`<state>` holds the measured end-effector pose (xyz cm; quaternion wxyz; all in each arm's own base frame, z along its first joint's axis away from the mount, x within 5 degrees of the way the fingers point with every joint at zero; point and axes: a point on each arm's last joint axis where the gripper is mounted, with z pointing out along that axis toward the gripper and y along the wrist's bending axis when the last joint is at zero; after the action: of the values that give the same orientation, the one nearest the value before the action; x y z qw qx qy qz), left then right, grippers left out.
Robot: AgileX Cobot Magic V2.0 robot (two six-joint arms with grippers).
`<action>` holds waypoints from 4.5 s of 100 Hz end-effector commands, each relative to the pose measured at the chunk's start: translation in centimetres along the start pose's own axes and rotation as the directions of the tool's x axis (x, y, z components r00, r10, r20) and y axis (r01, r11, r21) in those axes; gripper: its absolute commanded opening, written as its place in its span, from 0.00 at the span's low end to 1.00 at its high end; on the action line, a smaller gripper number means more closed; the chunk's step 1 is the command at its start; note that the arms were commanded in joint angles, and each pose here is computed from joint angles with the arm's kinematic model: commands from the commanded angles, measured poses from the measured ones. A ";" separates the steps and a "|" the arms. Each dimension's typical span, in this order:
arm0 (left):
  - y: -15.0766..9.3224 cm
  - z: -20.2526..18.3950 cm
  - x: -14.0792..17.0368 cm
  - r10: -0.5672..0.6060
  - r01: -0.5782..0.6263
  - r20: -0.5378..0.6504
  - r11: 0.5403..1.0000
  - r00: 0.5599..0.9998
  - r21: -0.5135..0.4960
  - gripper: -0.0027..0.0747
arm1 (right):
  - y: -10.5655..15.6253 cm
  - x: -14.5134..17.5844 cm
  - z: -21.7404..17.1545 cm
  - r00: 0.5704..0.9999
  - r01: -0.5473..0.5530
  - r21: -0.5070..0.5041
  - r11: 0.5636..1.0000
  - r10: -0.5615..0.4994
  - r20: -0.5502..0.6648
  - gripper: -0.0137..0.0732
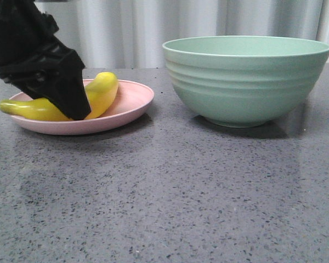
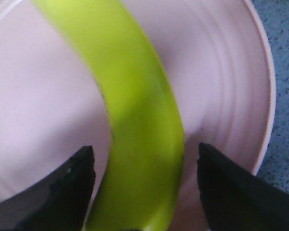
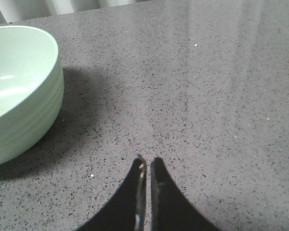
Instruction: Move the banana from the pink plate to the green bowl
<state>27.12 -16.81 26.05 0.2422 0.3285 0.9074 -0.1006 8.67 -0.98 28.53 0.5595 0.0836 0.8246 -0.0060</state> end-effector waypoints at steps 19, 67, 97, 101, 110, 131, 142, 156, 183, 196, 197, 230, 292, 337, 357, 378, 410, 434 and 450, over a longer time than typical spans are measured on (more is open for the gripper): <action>-0.1 -1.0 -1.3 0.005 -0.004 0.088 1.000 0.996 -0.010 0.46 | 0.1 -1.7 -0.3 0.996 0.012 0.001 1.000 -0.012 0.093 0.07; -0.1 -2.2 -2.0 0.019 -0.019 0.078 1.000 0.997 -0.008 0.01 | 0.4 -1.8 -0.5 0.999 0.024 -0.029 0.999 -0.023 0.040 0.07; -2.9 -7.3 -3.9 0.106 -0.112 0.179 0.993 0.978 0.023 0.01 | 2.4 -5.5 -1.0 0.993 0.059 -0.181 0.982 -0.076 -0.090 0.34; -3.7 -7.9 -3.9 0.124 -0.133 0.195 0.991 0.973 0.031 0.01 | 2.9 -5.9 -1.0 0.992 0.053 -0.212 0.976 -0.077 -0.103 0.42; -5.3 -8.8 -3.8 0.163 -0.178 0.223 0.983 0.961 0.052 0.01 | 4.0 -7.3 -0.7 0.990 0.023 -0.286 0.958 -0.061 -0.126 0.54; -8.7 -11.0 -3.2 0.213 -0.257 0.286 0.958 0.934 0.127 0.01 | 7.3 -10.2 -0.1 0.985 -0.054 -0.462 0.885 -0.028 -0.170 0.58; -10.3 -12.0 -2.7 0.236 -0.297 0.312 0.940 0.920 0.165 0.01 | 9.1 -11.5 0.8 0.982 -0.058 -0.523 0.850 -0.045 -0.183 0.58; -12.0 -12.5 -2.3 0.268 -0.343 0.322 0.917 0.908 0.202 0.01 | 11.6 -12.6 2.7 0.980 -0.075 -0.570 0.818 -0.047 -0.196 0.58; -13.1 -12.7 -2.0 0.288 -0.369 0.324 0.902 0.901 0.226 0.01 | 15.3 -13.4 7.2 0.944 -0.230 -0.589 0.775 0.032 -0.327 0.58; -13.1 -12.7 -2.0 0.288 -0.369 0.324 0.902 0.901 0.226 0.01 | 16.3 -13.4 8.9 0.928 -0.278 -0.579 0.766 0.060 -0.367 0.58; -13.1 -12.7 -2.0 0.288 -0.369 0.324 0.902 0.901 0.226 0.01 | 16.4 -13.3 9.1 0.927 -0.280 -0.576 0.768 0.059 -0.372 0.58; -13.2 -12.3 -1.4 0.288 -0.360 0.279 0.897 0.916 0.255 0.01 | 17.5 -12.8 11.6 0.908 -0.310 -0.552 0.774 0.068 -0.414 0.57; -13.1 -11.9 -1.4 0.257 -0.333 0.290 0.909 0.922 0.252 0.67 | 17.4 -13.2 11.8 0.921 -0.306 -0.549 0.778 0.095 -0.378 0.07; -12.8 -13.5 -0.9 0.232 -0.316 0.306 0.912 0.923 0.261 0.67 | 11.5 -17.6 15.1 0.973 -0.217 -0.390 0.895 0.233 -0.009 0.07; -12.9 -13.5 -0.9 0.231 -0.314 0.302 0.912 0.925 0.264 0.67 | 10.4 -17.8 16.7 0.967 -0.221 -0.343 0.913 0.251 0.045 0.07; -12.9 -13.5 -0.9 0.231 -0.314 0.302 0.912 0.925 0.264 0.67 | 10.5 -16.7 18.6 0.980 -0.186 -0.314 0.931 0.201 0.014 0.09; -12.9 -13.5 -0.9 0.231 -0.314 0.302 0.912 0.925 0.264 0.67 | 10.5 -15.7 20.0 0.989 -0.145 -0.293 0.945 0.146 -0.019 0.60; -12.9 -13.5 -0.9 0.229 -0.313 0.306 0.913 0.924 0.263 0.67 | 10.5 -15.8 19.7 0.989 -0.144 -0.295 0.944 0.147 -0.014 0.62; -12.8 -13.7 -0.9 0.227 -0.312 0.310 0.913 0.923 0.263 0.65 | 10.2 -16.9 17.8 0.995 -0.080 -0.302 0.950 0.093 0.030 0.61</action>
<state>14.82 -22.70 36.46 0.2813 0.4840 0.7989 -0.2202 34.13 5.63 34.00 0.5136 0.0496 0.8430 0.1522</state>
